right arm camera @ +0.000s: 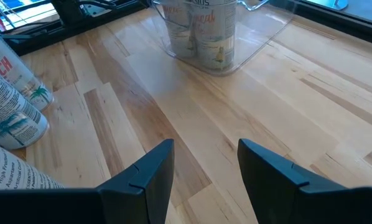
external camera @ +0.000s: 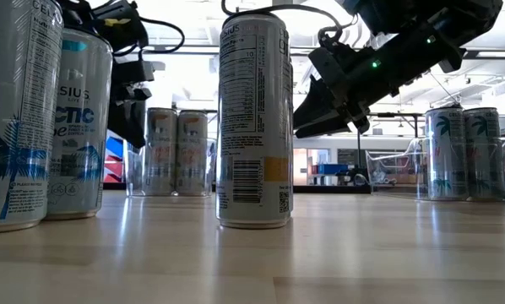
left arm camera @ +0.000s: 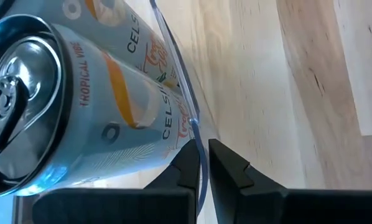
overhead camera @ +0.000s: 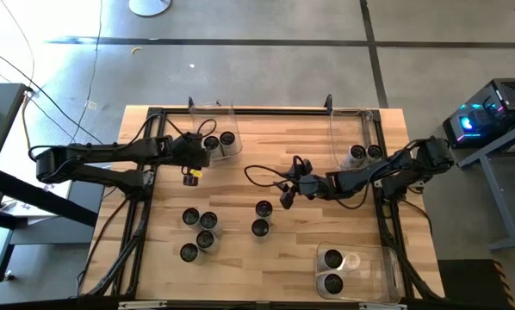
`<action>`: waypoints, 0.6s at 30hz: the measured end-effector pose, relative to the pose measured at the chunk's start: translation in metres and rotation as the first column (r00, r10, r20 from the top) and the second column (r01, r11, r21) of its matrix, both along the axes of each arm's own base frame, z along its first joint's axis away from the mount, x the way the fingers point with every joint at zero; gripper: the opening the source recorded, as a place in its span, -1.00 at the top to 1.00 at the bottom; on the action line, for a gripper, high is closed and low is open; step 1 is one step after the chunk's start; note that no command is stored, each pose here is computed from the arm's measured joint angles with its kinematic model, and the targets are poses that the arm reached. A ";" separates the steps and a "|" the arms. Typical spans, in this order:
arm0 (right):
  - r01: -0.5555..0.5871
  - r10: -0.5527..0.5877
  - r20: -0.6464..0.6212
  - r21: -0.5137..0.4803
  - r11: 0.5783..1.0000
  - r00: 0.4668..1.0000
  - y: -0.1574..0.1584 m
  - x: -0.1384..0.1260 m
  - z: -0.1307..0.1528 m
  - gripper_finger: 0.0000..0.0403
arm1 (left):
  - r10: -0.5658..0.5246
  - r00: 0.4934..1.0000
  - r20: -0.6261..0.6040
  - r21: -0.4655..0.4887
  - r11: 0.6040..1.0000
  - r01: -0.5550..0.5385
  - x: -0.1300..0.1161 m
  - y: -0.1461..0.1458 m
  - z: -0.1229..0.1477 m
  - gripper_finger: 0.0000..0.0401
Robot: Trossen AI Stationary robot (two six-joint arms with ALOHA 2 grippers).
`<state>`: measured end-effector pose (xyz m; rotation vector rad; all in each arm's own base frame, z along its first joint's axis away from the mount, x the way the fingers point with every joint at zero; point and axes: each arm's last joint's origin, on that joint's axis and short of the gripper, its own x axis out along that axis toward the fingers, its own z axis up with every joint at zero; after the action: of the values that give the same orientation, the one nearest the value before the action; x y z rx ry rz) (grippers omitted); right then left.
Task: Sort soda cans
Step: Adjust the top left transparent bin
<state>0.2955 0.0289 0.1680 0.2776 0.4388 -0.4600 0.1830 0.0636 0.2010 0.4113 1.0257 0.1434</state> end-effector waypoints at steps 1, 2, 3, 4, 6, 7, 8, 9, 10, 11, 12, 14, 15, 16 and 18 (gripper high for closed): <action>0.000 0.000 0.000 0.000 1.000 1.000 0.000 0.000 0.000 0.14 | -0.007 1.000 -0.003 0.004 1.000 0.007 0.000 0.000 0.000 0.95; 0.000 0.000 0.000 0.000 1.000 1.000 0.000 0.000 0.000 0.14 | -0.015 1.000 -0.004 0.007 1.000 0.015 0.000 0.000 0.000 0.95; 0.000 0.000 0.000 0.000 1.000 1.000 0.000 0.000 0.000 0.14 | -0.025 1.000 -0.003 0.006 1.000 0.025 0.000 0.000 0.000 0.95; 0.000 0.000 0.000 0.000 1.000 1.000 0.000 0.000 0.000 0.14 | -0.037 0.999 0.002 -0.001 0.999 0.037 0.001 0.000 0.000 0.95; 0.000 0.000 0.000 0.000 1.000 1.000 0.000 0.000 0.000 0.14 | -0.059 0.998 0.020 -0.026 0.998 0.060 0.002 -0.001 0.001 0.95; 0.000 0.000 0.000 0.000 1.000 1.000 0.000 0.000 0.000 0.14 | -0.069 0.997 0.026 -0.037 0.997 0.070 0.002 -0.002 0.001 0.95; 0.000 0.000 0.000 0.000 1.000 1.000 0.000 0.000 0.000 0.14 | -0.075 0.997 0.028 -0.043 0.996 0.077 0.002 -0.002 0.001 0.95; 0.000 0.000 0.000 0.000 1.000 1.000 0.000 0.000 0.000 0.14 | -0.081 0.996 0.029 -0.046 0.996 0.082 0.002 -0.002 0.001 0.95; 0.000 0.000 0.000 0.000 1.000 1.000 0.000 0.000 0.000 0.14 | -0.085 0.996 0.030 -0.048 0.995 0.086 0.002 -0.002 0.001 0.95; 0.000 0.000 0.000 0.000 1.000 1.000 0.000 0.000 0.000 0.14 | -0.091 0.995 0.030 -0.047 0.995 0.093 0.002 -0.002 0.001 0.95; 0.000 0.000 0.000 0.000 1.000 1.000 0.000 0.000 0.000 0.14 | -0.100 0.995 0.028 -0.044 0.994 0.101 0.002 -0.002 0.001 0.95; 0.000 0.000 0.000 0.000 1.000 1.000 0.000 0.000 0.000 0.14 | -0.118 0.993 0.025 -0.036 0.992 0.119 0.002 -0.002 0.001 0.95; 0.000 0.000 0.000 0.000 1.000 1.000 0.000 0.000 0.000 0.14 | -0.124 0.992 0.023 -0.033 0.992 0.124 0.002 -0.002 0.001 0.95; 0.000 0.000 0.000 0.000 1.000 1.000 0.000 0.000 0.000 0.14 | -0.128 0.992 0.024 -0.029 0.991 0.128 0.002 -0.002 0.001 0.95; 0.000 0.000 0.000 0.000 1.000 1.000 0.000 0.000 0.000 0.14 | -0.128 0.991 0.033 -0.023 0.991 0.129 0.003 -0.002 0.001 0.95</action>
<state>0.2955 0.0289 0.1680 0.2776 0.4388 -0.4600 0.1863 0.0615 0.2025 0.4498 0.9658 0.0215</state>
